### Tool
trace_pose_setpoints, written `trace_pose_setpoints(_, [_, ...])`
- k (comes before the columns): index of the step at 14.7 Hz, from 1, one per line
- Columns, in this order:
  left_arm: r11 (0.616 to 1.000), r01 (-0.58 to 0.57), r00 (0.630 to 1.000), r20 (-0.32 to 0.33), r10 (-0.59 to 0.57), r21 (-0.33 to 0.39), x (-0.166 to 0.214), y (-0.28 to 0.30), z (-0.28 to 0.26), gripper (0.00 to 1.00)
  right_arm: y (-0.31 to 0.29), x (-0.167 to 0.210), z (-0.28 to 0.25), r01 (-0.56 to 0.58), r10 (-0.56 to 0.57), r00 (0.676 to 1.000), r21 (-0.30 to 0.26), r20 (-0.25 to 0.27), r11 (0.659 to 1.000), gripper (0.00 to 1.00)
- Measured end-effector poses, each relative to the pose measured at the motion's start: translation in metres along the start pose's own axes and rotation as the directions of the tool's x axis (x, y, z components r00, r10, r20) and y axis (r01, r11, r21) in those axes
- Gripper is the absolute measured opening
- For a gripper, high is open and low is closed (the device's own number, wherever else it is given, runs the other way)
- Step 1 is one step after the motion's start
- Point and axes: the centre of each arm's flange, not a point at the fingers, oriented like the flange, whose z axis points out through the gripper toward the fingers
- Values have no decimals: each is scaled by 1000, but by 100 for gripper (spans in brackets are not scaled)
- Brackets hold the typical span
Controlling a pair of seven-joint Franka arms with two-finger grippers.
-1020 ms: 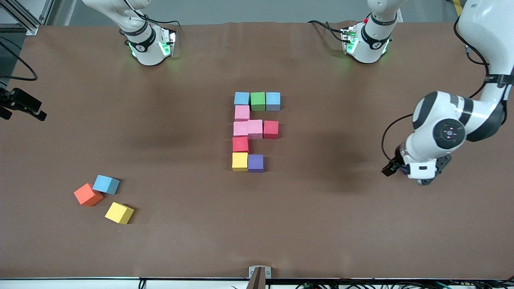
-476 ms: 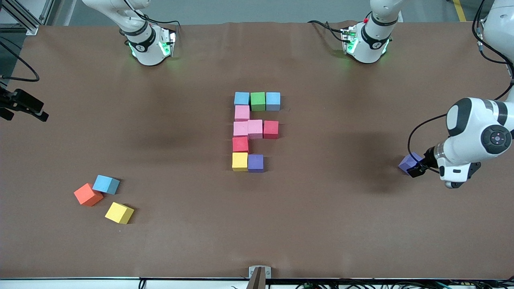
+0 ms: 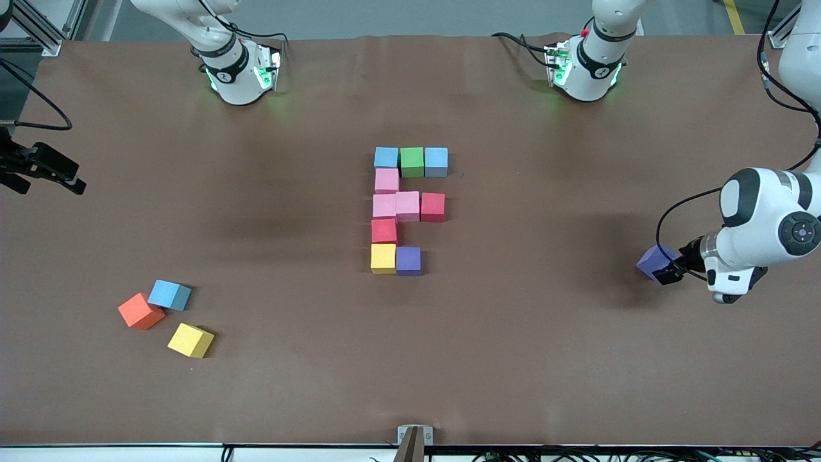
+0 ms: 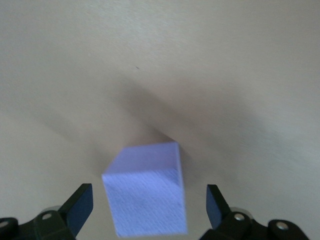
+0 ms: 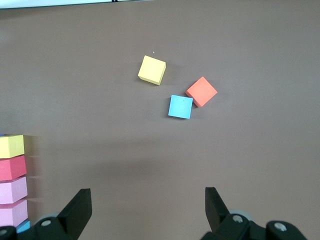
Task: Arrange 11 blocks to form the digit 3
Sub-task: 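Grasp the second purple block with the left gripper, then carry the purple block to the figure with the left gripper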
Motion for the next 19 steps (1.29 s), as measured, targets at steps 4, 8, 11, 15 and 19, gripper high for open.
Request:
trace_pose_setpoints(4, [1000,-16,1000,-3,16,25,5,-6,15,100,0,0,0,0,0,1000,0,1,1000,100])
trace_pose_setpoints(8, [1000,-18,1000,12,18,22,4,-5,23,100,0,0,1,0,0,1000,0,5,1000,100])
trace_pose_setpoints(11, [1000,-22,1000,21,21,21,3,-2,28,77,0,0,1,1,-1,1000,0,5,1000,100])
trace_pose_setpoints(15, [998,39,999,39,-38,-40,4,12,14,61,0,0,1,1,-1,1000,0,6,1000,100])
trace_pose_setpoints(19, [976,178,984,42,-174,-124,-11,71,-28,56,0,0,2,0,0,1000,0,8,1000,100])
